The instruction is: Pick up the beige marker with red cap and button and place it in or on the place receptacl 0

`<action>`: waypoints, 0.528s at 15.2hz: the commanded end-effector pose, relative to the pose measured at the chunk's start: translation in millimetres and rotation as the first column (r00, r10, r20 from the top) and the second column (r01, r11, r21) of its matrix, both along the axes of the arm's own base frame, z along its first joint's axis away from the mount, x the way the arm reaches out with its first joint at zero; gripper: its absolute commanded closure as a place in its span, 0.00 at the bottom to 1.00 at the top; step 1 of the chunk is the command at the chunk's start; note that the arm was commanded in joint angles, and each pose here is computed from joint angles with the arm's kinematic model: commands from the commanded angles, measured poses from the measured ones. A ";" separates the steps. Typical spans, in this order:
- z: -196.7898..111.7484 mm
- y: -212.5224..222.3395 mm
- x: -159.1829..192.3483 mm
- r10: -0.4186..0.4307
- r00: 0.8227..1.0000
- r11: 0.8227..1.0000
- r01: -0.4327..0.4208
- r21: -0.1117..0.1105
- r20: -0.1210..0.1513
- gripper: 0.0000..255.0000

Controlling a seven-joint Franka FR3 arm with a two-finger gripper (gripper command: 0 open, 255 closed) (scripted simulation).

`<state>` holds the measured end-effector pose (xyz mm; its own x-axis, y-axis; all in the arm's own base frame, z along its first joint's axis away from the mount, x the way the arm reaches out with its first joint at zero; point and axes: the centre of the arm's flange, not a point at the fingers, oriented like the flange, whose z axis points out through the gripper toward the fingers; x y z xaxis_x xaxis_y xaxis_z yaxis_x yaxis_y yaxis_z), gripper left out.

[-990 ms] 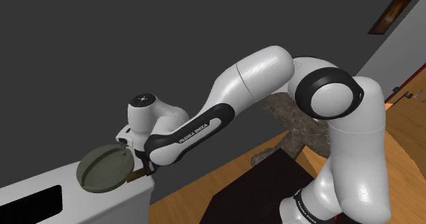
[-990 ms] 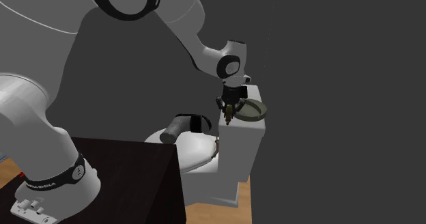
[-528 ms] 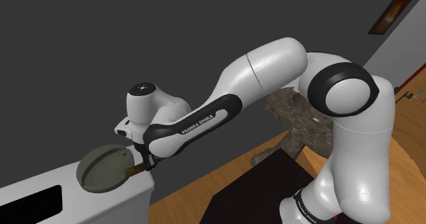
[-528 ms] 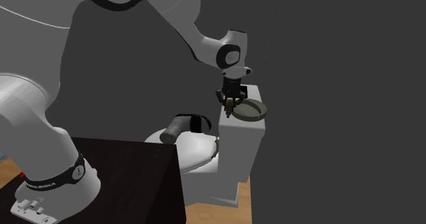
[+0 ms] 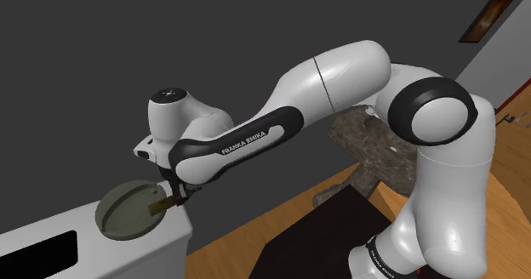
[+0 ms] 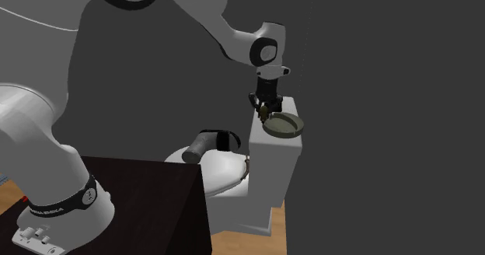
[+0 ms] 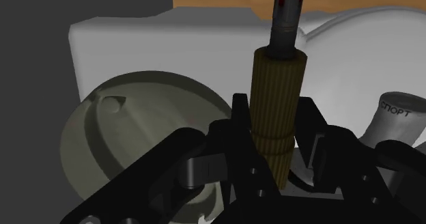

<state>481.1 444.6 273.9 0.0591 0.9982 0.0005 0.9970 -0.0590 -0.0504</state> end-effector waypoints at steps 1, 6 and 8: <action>2.9 17.1 15.9 -0.001 1.000 1.000 0.001 -0.001 0.000 1.00; 7.4 65.9 60.1 -0.001 1.000 1.000 0.001 -0.001 0.000 1.00; 9.2 85.3 77.7 -0.001 1.000 1.000 0.001 -0.001 0.000 1.00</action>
